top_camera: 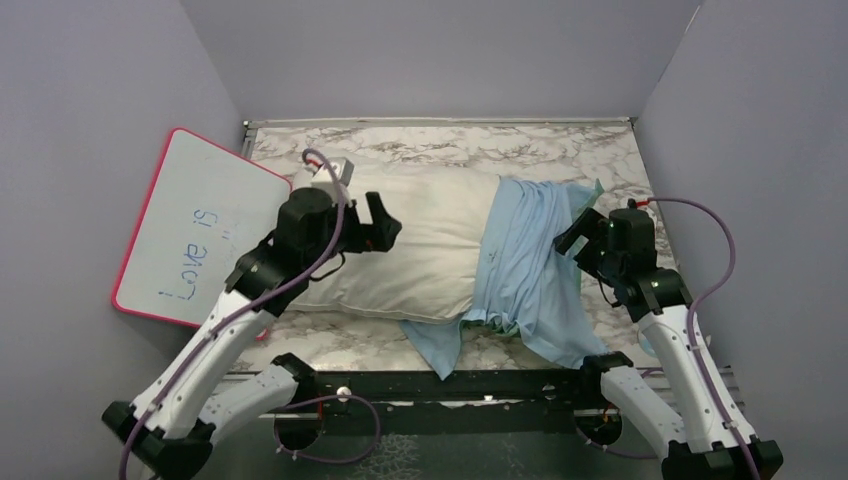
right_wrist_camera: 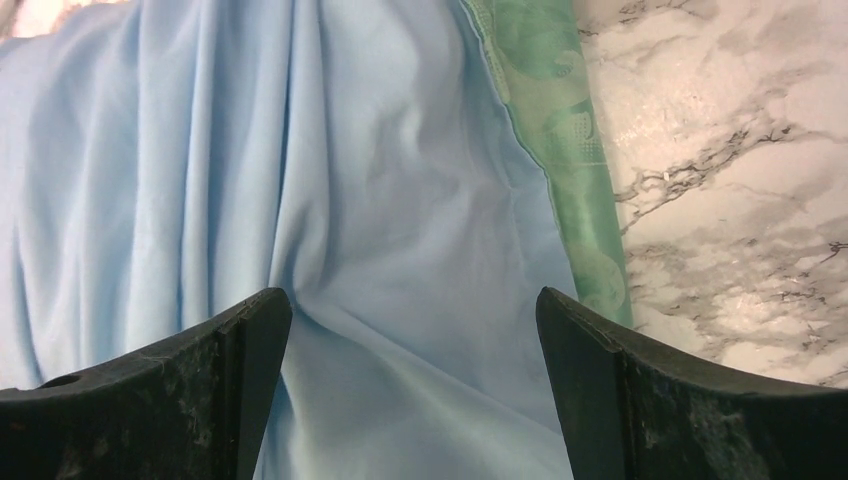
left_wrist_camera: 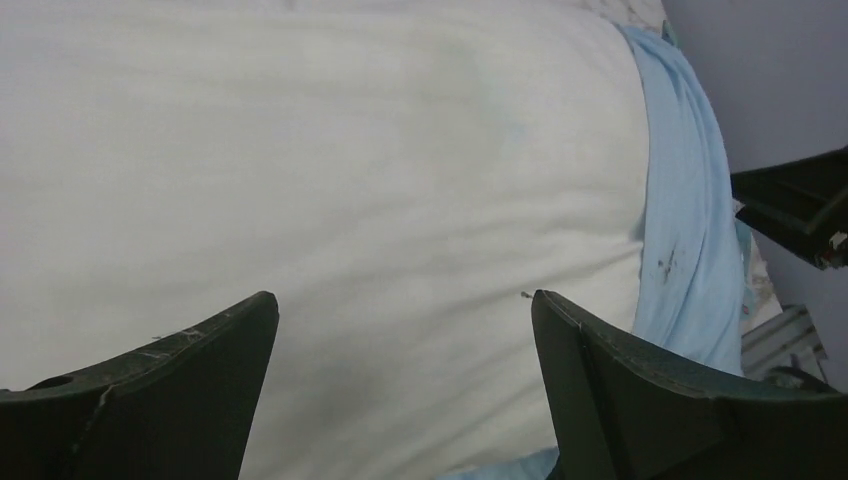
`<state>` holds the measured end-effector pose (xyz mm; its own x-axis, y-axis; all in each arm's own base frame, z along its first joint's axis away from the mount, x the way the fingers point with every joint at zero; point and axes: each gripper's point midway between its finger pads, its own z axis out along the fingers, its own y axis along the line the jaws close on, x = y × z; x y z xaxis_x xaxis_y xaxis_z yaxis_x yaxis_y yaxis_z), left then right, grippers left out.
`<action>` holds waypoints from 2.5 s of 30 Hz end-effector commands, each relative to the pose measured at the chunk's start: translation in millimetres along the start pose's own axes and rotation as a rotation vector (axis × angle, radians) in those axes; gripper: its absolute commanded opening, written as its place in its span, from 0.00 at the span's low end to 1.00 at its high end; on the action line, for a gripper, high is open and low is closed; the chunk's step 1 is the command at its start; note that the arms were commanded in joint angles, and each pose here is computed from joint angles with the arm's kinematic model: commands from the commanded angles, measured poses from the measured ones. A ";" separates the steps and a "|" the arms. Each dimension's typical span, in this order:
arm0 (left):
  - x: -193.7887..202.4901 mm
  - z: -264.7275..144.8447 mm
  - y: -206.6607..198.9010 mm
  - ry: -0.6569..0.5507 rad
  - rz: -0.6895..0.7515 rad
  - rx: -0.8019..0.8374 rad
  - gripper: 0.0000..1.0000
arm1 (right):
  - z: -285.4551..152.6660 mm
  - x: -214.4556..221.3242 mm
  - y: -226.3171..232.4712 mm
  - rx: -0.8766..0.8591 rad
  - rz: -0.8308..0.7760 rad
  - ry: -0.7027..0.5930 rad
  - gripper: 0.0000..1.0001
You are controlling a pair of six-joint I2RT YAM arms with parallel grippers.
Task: Remove the pillowcase from the pillow
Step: Remove the pillow from the pillowcase.
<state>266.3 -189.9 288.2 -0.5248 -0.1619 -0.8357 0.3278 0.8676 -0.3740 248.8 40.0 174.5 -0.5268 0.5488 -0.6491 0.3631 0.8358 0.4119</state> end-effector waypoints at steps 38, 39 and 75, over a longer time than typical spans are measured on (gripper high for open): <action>65.3 56.0 16.5 0.067 -0.207 0.103 0.99 | 78.1 28.9 -67.2 0.107 0.288 0.120 0.87; 70.7 52.4 9.4 0.081 -0.205 0.136 0.99 | 80.7 32.7 -61.1 0.061 0.278 0.136 0.87; 69.4 105.8 57.0 0.031 -0.161 -0.125 0.99 | -114.9 -134.1 -82.7 0.404 0.304 -0.546 0.01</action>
<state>314.5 -227.8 166.3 -0.6181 -0.2936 -0.7292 0.2013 0.8376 -0.5078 224.4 -84.0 274.3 0.0057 0.6469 -0.7625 0.7007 0.5414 0.4646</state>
